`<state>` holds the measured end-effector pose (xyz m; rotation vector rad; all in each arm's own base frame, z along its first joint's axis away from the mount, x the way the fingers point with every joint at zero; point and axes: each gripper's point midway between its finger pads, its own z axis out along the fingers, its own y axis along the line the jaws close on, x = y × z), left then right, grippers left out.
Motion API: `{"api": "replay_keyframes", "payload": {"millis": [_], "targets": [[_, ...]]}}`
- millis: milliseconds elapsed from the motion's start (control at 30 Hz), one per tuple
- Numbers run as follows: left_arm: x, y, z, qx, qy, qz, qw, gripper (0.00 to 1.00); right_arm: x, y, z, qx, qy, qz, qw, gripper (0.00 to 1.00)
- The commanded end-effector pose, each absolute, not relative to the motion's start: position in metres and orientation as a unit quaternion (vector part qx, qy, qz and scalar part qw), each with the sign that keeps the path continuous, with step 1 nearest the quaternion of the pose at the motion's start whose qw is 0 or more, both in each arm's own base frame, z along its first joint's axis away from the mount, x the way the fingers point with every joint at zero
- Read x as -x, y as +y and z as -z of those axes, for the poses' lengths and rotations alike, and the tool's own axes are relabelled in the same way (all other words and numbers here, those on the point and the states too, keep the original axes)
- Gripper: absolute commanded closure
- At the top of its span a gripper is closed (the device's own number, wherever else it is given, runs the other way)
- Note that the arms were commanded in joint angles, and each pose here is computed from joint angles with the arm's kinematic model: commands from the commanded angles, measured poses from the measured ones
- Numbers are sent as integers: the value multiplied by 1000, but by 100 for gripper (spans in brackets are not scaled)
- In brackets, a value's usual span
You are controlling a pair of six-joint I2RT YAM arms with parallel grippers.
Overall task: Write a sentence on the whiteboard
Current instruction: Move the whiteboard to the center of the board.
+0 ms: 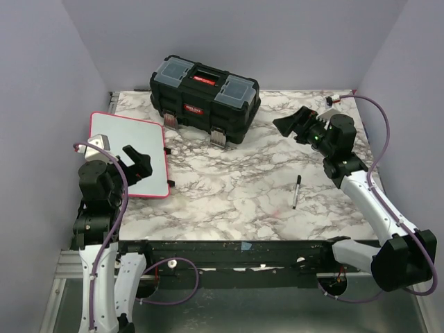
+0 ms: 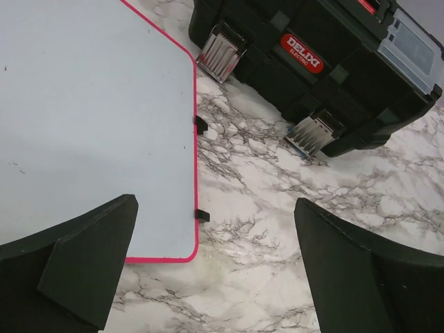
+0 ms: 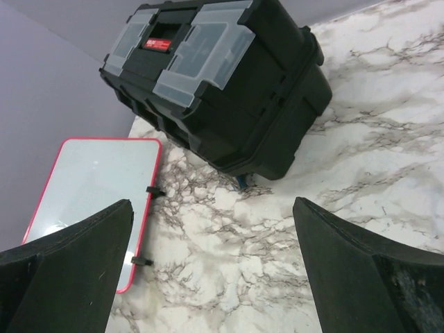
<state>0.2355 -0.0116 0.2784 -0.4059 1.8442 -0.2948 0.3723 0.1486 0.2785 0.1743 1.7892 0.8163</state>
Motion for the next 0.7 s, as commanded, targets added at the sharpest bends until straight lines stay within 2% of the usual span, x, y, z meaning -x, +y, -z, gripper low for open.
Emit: {"api": "replay_keyframes", "payload": {"millis": [0, 200, 367, 667], "targets": [[-227, -15, -272, 171, 791, 133, 572, 2, -367, 157, -283, -54, 758, -367, 537, 0], [-223, -15, -260, 170, 794, 130, 568, 2, -360, 170, -291, -5, 773, -323, 546, 0], [-221, -15, -249, 169, 797, 131, 565, 2, -349, 190, -298, 54, 762, -345, 546, 0], [-209, -17, -251, 170, 798, 132, 562, 2, -327, 273, -272, 220, 771, -313, 509, 0]]}}
